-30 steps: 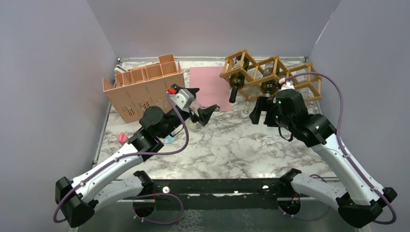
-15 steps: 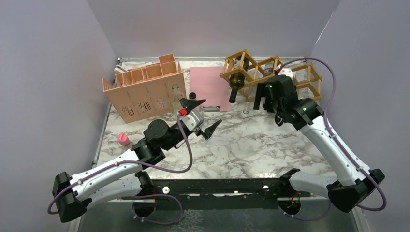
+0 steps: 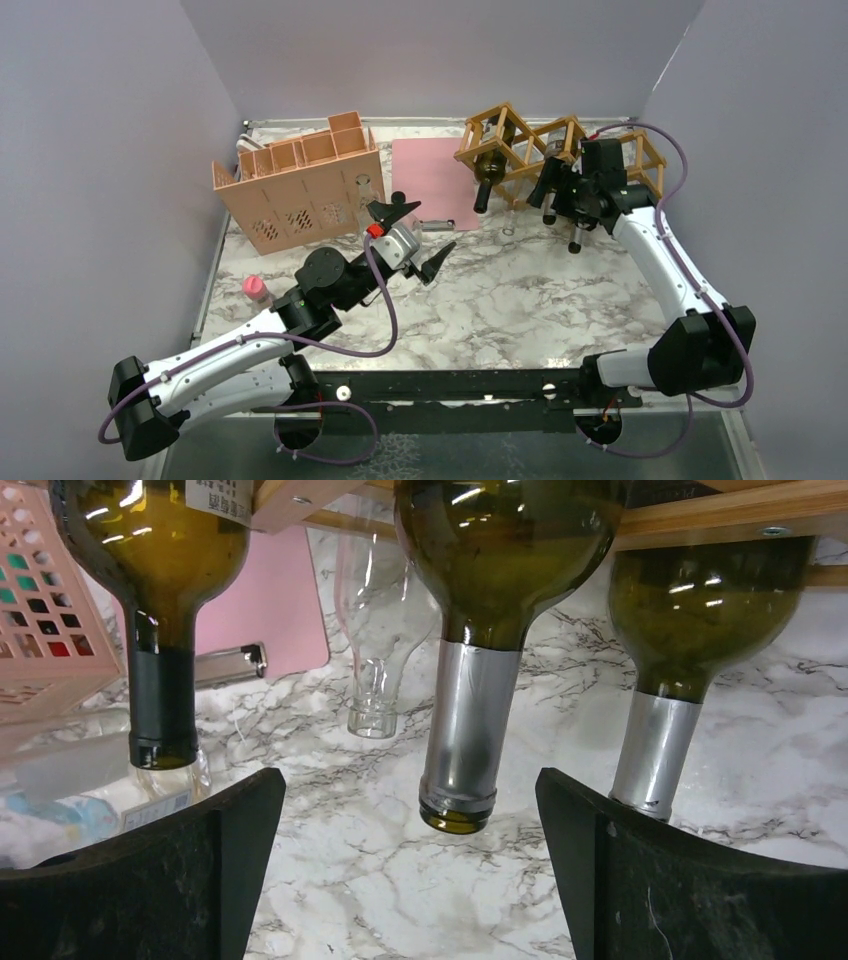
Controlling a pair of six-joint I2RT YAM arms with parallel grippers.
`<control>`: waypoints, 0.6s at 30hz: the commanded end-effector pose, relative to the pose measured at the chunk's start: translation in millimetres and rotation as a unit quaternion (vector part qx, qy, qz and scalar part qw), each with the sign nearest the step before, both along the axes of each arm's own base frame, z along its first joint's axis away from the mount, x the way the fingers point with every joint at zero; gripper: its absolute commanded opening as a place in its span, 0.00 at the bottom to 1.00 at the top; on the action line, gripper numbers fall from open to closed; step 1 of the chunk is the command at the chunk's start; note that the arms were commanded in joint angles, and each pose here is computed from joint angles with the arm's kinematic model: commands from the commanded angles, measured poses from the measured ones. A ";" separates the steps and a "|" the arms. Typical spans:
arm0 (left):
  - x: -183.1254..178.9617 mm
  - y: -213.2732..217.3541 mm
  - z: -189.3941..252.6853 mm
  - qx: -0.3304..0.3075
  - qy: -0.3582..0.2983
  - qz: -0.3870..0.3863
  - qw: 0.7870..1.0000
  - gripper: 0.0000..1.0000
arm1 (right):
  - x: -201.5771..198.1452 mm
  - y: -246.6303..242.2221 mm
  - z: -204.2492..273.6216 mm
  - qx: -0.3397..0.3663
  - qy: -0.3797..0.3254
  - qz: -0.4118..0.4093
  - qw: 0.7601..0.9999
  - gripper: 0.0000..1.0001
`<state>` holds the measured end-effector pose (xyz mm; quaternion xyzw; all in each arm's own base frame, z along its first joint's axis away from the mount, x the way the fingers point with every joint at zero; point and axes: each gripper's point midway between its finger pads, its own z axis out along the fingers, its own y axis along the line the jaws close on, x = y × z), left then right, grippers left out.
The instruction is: Take the wine bottle off the wine rack
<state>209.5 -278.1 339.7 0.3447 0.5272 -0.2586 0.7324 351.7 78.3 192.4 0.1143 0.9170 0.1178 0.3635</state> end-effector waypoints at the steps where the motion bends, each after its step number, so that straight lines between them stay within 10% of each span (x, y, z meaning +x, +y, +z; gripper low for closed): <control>1: -0.4 0.6 4.7 -0.011 -0.008 0.004 1.000 0.99 | 8.2 5.8 -2.8 0.022 -0.013 0.008 1.000 1.00; 18: 0.5 -4.8 -2.1 -0.004 -0.002 -0.001 1.000 0.99 | 16.8 -2.2 -44.0 0.011 -0.006 -0.013 1.000 0.81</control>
